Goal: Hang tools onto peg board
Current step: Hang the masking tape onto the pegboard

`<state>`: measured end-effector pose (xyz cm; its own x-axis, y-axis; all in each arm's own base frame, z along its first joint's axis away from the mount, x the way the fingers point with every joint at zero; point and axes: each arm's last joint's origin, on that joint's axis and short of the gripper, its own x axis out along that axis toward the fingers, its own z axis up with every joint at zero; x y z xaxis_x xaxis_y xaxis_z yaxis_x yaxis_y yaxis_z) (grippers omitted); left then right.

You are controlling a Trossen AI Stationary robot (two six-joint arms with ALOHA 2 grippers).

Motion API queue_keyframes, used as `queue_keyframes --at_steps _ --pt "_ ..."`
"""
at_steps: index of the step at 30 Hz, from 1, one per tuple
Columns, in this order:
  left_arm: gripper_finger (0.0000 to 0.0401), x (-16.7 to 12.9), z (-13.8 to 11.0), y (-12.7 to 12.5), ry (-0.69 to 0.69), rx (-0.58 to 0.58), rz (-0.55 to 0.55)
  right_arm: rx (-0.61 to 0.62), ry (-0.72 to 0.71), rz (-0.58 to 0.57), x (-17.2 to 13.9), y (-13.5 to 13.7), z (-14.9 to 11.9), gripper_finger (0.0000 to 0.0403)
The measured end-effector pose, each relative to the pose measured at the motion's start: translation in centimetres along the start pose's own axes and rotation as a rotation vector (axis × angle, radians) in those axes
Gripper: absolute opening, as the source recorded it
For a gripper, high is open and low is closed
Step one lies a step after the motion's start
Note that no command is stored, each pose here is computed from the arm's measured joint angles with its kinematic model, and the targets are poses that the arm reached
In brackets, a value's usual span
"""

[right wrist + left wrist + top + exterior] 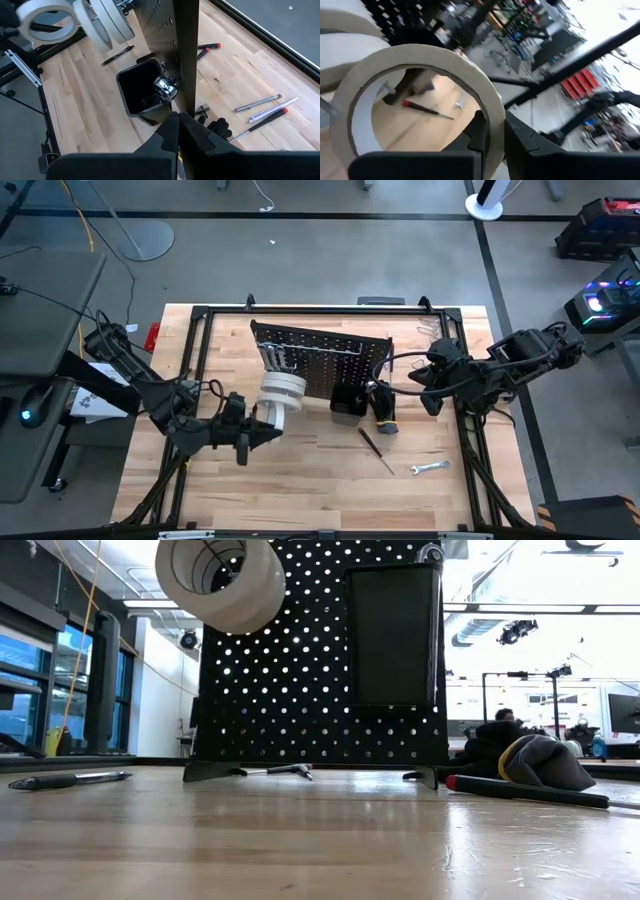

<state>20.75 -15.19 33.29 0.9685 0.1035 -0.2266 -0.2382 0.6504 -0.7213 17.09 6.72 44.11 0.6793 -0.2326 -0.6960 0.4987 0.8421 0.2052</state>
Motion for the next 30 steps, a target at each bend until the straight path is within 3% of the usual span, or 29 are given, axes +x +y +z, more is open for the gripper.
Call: queue_keyframes --at_steps 11,23,30 --pt "0.0028 1.3 0.2 0.6 -0.056 -0.005 0.058 0.007 -0.007 0.009 0.0 0.1 0.1 0.0" --pt "0.0028 -2.3 -1.4 -1.5 0.051 -0.018 -0.11 -0.01 0.001 0.014 0.0 0.1 0.0 0.0" --pt "0.0028 -2.9 -3.7 1.1 -0.122 -0.073 0.159 -0.012 0.001 0.015 0.0 0.1 0.0 0.0"
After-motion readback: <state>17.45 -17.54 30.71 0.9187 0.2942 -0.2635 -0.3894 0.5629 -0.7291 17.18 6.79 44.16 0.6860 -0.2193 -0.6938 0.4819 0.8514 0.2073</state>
